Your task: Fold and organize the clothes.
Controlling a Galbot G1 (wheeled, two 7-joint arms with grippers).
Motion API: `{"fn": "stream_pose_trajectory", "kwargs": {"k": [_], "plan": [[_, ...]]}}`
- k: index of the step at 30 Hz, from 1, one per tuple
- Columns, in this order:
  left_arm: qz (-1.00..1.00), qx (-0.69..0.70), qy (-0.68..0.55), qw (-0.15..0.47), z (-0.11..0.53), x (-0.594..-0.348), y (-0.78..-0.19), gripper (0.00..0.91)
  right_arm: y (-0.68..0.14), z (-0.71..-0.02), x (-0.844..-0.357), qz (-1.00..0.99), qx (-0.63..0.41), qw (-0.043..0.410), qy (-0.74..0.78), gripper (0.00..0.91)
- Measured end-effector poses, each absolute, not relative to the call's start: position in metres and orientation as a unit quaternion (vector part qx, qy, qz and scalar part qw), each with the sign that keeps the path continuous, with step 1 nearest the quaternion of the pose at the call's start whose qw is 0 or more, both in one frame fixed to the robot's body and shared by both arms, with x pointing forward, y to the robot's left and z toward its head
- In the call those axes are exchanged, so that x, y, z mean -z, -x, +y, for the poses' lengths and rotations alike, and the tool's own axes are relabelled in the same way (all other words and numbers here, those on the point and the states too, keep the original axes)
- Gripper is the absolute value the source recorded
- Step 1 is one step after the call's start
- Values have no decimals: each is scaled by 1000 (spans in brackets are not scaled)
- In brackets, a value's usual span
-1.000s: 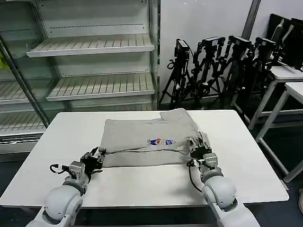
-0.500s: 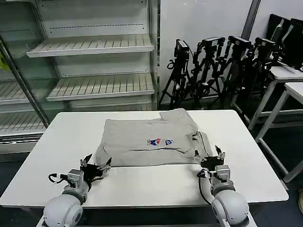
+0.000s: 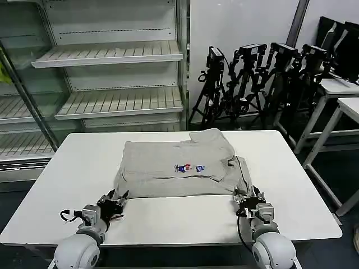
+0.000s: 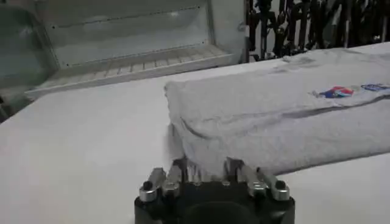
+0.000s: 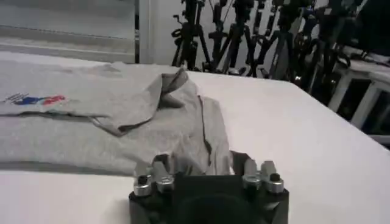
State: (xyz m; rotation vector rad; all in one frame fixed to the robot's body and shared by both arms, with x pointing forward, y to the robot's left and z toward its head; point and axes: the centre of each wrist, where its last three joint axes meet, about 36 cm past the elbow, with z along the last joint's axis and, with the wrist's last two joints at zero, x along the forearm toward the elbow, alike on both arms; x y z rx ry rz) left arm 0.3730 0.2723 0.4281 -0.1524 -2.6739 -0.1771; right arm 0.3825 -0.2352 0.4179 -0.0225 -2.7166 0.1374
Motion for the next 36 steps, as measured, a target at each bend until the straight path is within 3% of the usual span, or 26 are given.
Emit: {"fn": "stream_pose_trajectory", "kwargs": {"k": [12, 25, 26, 27, 28, 29, 36], "plan": [[-970, 50, 60, 231, 270, -427, -365, 20, -366, -239, -422, -975, -38, 217, 11, 0], [-972, 48, 62, 220, 259, -451, -311, 20, -290, -248, -454, -975, -59, 213, 12, 0], [-972, 48, 64, 223, 257, -452, -303, 30, -283, -249, -457, -975, -63, 215, 13, 242], [-971, 47, 65, 227, 254, -453, -294, 171, -278, -249, -460, -974, -66, 216, 12, 816], [-970, 47, 66, 230, 252, -454, -286, 786, -273, -250, -463, -974, -70, 216, 12, 907], [-969, 47, 67, 234, 250, -455, -279, 907, -269, -250, -465, -973, -72, 217, 12, 907], [-964, 51, 65, 253, 240, -471, -242, 907, -256, -254, -488, -977, -83, 197, 14, 907]]}}
